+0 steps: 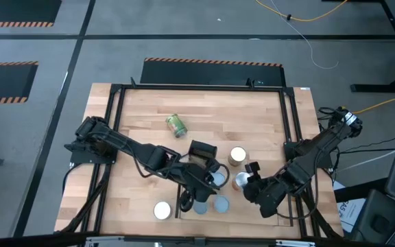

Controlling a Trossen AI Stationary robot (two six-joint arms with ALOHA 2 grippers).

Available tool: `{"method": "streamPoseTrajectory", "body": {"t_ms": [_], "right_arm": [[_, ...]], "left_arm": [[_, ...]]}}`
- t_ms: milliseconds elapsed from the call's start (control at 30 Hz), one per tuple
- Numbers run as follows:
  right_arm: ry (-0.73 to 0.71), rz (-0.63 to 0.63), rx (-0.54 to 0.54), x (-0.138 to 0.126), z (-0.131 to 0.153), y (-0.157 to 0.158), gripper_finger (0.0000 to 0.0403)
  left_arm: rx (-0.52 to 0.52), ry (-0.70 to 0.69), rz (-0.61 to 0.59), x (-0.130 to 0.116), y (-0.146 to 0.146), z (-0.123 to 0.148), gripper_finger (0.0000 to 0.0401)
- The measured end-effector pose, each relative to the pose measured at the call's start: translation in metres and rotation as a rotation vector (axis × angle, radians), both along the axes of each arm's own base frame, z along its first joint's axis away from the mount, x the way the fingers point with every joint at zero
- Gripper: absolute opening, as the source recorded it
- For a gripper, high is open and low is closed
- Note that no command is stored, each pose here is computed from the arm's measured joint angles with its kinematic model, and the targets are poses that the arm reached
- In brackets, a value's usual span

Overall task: Pick and place cans onto a shelf
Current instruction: Put the canned pineapple on the shelf, then put the canned peaches on the shelf

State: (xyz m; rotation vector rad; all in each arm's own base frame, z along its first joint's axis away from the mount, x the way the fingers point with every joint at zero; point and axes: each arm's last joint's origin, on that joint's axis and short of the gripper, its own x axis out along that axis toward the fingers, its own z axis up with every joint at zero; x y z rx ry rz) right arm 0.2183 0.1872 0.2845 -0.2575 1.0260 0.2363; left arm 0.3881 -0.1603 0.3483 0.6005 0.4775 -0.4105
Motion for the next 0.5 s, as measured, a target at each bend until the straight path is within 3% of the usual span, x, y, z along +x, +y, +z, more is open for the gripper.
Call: {"method": "streamPoseTrajectory", "body": {"t_ms": [300, 500], "right_arm": [[-0.053, 0.057, -0.029, 0.0, 0.046, -0.002, 0.0119], [-0.116, 0.061, -0.075, -0.005, 0.06, -0.008, 0.0119]], "left_arm": [[-0.026, -0.035, 0.058, -0.038, 0.007, 0.041, 0.0063], [-0.069, 0.096, 0.106, -0.082, 0.02, 0.06, 0.0063]]}}
